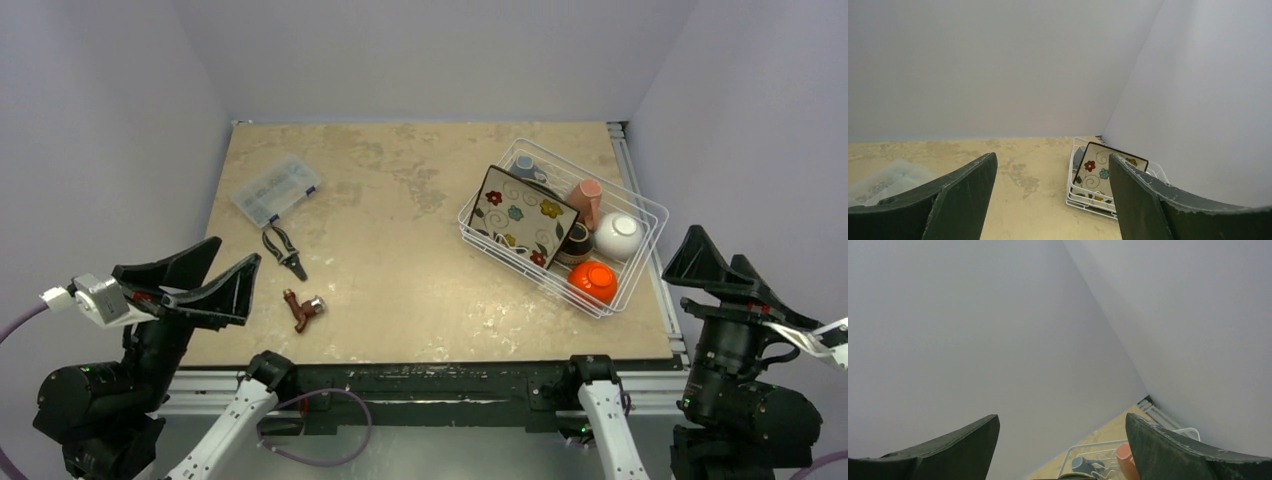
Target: Load the mixed dishes into the dish rack
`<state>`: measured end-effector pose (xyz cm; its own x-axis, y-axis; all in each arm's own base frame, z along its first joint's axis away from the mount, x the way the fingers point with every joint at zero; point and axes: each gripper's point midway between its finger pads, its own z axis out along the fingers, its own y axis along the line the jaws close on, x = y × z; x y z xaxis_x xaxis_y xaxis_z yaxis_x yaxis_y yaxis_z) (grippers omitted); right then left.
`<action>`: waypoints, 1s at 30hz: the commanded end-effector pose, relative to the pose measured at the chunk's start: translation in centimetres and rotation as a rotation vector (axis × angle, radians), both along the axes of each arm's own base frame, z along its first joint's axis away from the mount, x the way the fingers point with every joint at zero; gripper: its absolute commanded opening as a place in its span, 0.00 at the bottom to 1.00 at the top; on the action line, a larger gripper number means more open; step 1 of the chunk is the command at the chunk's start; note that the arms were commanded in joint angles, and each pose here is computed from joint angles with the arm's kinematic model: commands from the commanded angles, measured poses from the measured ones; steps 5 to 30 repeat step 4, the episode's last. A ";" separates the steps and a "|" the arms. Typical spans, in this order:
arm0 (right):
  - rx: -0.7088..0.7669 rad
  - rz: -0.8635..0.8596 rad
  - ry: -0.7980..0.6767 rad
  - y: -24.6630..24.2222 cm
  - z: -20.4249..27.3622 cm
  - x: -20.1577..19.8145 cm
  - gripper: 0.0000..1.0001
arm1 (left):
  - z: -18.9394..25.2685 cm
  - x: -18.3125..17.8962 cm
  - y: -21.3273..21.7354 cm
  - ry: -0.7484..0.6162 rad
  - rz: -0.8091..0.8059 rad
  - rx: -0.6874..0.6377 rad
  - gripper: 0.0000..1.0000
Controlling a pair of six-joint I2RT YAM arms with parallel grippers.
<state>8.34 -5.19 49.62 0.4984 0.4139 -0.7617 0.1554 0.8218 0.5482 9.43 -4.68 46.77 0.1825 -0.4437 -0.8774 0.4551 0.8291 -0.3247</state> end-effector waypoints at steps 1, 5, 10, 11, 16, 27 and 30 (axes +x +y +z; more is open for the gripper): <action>-0.012 0.043 0.049 0.8 0.0 2.0 0.99 | -0.3 0.5 0.2 0.026 0.018 0.007 0.81; -0.012 0.049 0.041 0.9 0.7 2.3 0.99 | -0.2 0.5 0.4 0.026 0.034 0.029 0.81; -0.012 0.049 0.041 0.9 0.7 2.3 0.99 | -0.2 0.5 0.4 0.026 0.034 0.029 0.81; -0.012 0.049 0.041 0.9 0.7 2.3 0.99 | -0.2 0.5 0.4 0.026 0.034 0.029 0.81; -0.012 0.049 0.041 0.9 0.7 2.3 0.99 | -0.2 0.5 0.4 0.026 0.034 0.029 0.81; -0.012 0.049 0.041 0.9 0.7 2.3 0.99 | -0.2 0.5 0.4 0.026 0.034 0.029 0.81; -0.012 0.049 0.041 0.9 0.7 2.3 0.99 | -0.2 0.5 0.4 0.026 0.034 0.029 0.81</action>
